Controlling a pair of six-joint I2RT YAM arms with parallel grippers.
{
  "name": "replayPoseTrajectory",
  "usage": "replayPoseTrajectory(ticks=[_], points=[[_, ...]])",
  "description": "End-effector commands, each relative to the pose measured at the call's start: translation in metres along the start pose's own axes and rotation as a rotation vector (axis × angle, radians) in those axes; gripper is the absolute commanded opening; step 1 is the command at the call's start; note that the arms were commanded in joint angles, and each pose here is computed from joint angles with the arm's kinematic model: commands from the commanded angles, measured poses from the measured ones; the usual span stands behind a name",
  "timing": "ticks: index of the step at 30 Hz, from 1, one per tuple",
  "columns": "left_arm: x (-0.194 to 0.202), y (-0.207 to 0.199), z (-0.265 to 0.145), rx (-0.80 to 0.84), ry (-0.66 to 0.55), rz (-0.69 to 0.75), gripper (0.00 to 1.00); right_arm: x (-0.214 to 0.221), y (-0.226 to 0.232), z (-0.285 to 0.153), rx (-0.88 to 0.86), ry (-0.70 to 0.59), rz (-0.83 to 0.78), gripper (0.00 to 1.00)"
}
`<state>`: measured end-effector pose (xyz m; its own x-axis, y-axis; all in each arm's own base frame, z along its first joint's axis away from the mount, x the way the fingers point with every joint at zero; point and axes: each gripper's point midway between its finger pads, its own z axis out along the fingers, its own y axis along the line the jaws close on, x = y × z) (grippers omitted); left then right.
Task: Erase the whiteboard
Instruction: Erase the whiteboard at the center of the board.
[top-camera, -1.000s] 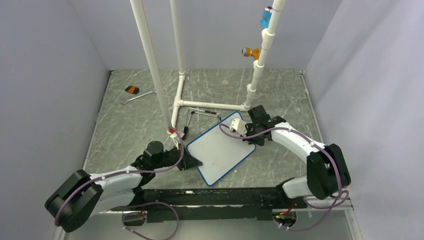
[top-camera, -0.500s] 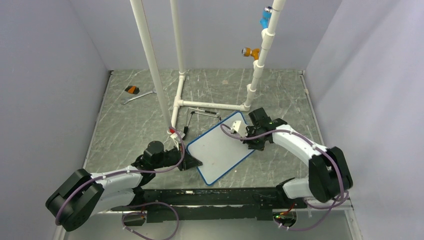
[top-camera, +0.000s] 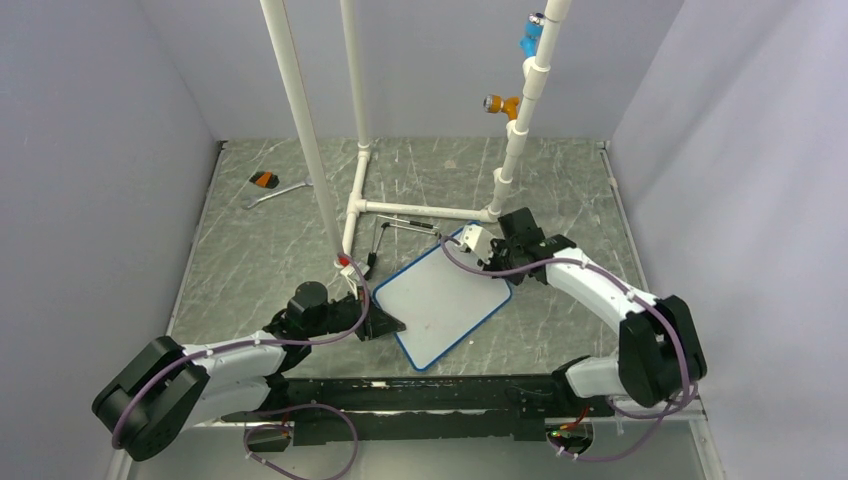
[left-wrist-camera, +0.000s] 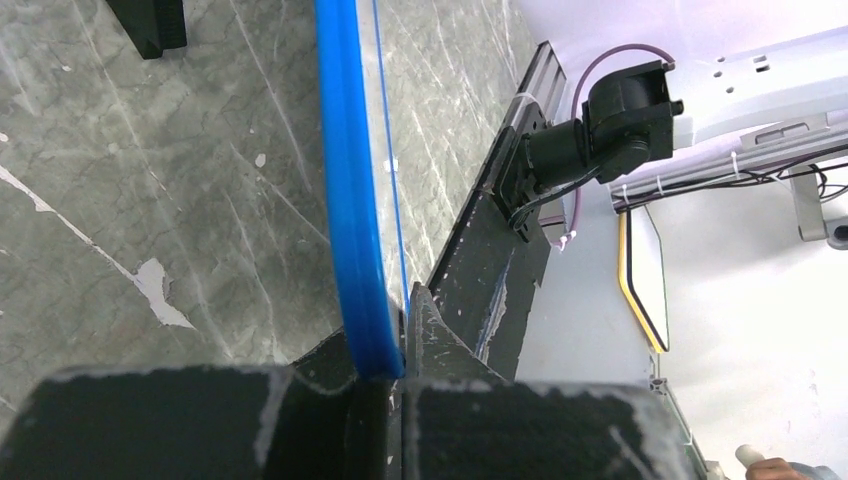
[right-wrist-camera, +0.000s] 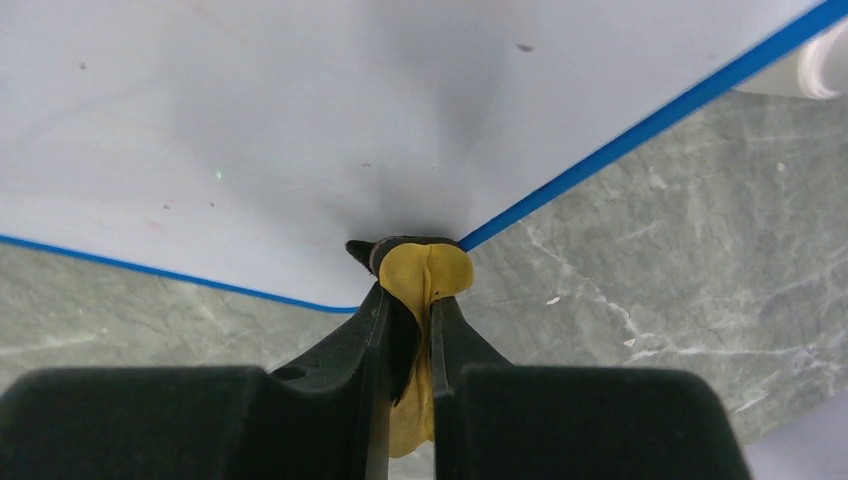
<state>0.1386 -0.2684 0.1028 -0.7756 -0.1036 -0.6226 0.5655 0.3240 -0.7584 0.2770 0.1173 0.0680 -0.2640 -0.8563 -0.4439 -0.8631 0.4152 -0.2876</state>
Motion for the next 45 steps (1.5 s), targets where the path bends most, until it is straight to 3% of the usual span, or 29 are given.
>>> replayPoseTrajectory(ticks=[1,5,9,13,18,21,24,31,33,36,41,45], points=[[-0.010,-0.032,-0.001,0.140,-0.010,0.130,0.00,0.033,0.045,0.008,-0.272,0.148,-0.063,0.00],[-0.009,-0.031,-0.001,0.143,-0.008,0.129,0.00,0.046,0.059,0.012,-0.357,0.213,-0.063,0.00],[-0.009,-0.031,-0.001,0.146,-0.010,0.130,0.00,0.041,0.062,0.013,-0.372,0.187,-0.053,0.00],[-0.009,-0.031,0.000,0.148,-0.008,0.128,0.00,0.008,0.061,0.009,-0.357,0.030,-0.030,0.00],[-0.009,-0.031,0.002,0.154,-0.002,0.121,0.00,-0.049,0.036,-0.008,-0.177,-0.221,-0.034,0.00],[-0.010,-0.031,0.004,0.154,-0.002,0.117,0.00,-0.070,0.041,-0.012,-0.177,-0.301,-0.033,0.00],[-0.011,-0.031,0.004,0.152,-0.002,0.113,0.00,-0.074,0.036,-0.004,-0.119,-0.283,0.002,0.00],[-0.012,-0.030,0.005,0.144,-0.005,0.112,0.00,-0.040,-0.044,-0.014,0.308,-0.170,0.146,0.00],[-0.012,-0.030,0.006,0.146,-0.002,0.112,0.00,-0.034,-0.050,-0.019,0.343,-0.169,0.148,0.00],[-0.011,-0.030,0.007,0.151,0.005,0.111,0.00,-0.032,-0.034,-0.013,0.247,-0.149,0.099,0.00],[-0.011,-0.031,0.006,0.152,-0.002,0.113,0.00,-0.035,0.050,-0.003,-0.218,-0.133,-0.069,0.00],[-0.011,-0.031,0.004,0.150,-0.009,0.117,0.00,-0.042,0.091,-0.001,-0.357,-0.145,-0.190,0.00]])
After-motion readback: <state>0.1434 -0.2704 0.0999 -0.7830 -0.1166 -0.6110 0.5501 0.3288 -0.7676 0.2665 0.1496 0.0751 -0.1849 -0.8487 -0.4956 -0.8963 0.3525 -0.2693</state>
